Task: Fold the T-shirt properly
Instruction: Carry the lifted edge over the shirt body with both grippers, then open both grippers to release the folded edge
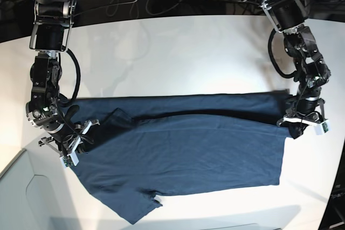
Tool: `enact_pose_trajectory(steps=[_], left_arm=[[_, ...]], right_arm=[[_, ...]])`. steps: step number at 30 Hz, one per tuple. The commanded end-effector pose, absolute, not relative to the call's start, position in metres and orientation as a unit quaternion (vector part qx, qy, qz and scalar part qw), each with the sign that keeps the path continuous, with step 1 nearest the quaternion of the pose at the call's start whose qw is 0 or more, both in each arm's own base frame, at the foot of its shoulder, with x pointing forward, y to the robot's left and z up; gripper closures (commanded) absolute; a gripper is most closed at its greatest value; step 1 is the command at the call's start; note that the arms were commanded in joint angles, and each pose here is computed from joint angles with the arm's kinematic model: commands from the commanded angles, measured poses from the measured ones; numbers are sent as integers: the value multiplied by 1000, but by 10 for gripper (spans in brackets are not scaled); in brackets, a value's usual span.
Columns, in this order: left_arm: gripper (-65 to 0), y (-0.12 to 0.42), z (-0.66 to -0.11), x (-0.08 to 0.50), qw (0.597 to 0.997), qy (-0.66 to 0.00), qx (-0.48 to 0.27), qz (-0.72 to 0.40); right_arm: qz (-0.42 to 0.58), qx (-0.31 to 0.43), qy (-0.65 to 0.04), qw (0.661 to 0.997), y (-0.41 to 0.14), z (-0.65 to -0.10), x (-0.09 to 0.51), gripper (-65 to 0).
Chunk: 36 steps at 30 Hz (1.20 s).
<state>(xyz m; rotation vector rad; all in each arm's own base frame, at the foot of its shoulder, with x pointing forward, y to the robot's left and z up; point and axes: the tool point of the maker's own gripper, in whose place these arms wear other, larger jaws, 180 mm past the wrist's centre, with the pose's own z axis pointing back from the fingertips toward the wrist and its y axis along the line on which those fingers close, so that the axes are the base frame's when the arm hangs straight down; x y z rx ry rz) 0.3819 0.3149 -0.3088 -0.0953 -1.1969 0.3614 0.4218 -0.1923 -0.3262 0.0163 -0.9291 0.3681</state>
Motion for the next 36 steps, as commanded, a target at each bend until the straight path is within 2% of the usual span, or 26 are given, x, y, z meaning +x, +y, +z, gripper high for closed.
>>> enact_pose_trajectory(steps=[1, 24, 25, 27, 31, 32, 34, 36], left_arm=[[0, 320, -290, 389, 793, -585, -42, 164], [0, 325, -284, 392, 791, -589, -38, 162], [0, 326, -284, 392, 791, -589, -38, 163], [-57, 326, -284, 392, 791, -589, -37, 163], [-218, 327, -283, 392, 788, -592, -37, 164], [-245, 327, -282, 392, 788, -592, -37, 164], [-299, 327, -282, 392, 788, -592, -37, 164], [-334, 326, -281, 391, 788, -593, -36, 162]], right_arm=[[181, 2, -475, 861, -195, -304, 434, -1], [183, 1, -479, 859, -193, -297, 439, -3], [182, 2, -477, 860, -194, -298, 439, -16], [179, 4, -469, 865, -195, -305, 438, -74], [171, 10, -459, 872, -198, -315, 441, -284], [171, 11, -458, 872, -198, -315, 441, -319], [171, 11, -462, 870, -197, -314, 442, -363], [171, 14, -471, 865, -196, -311, 444, -359]])
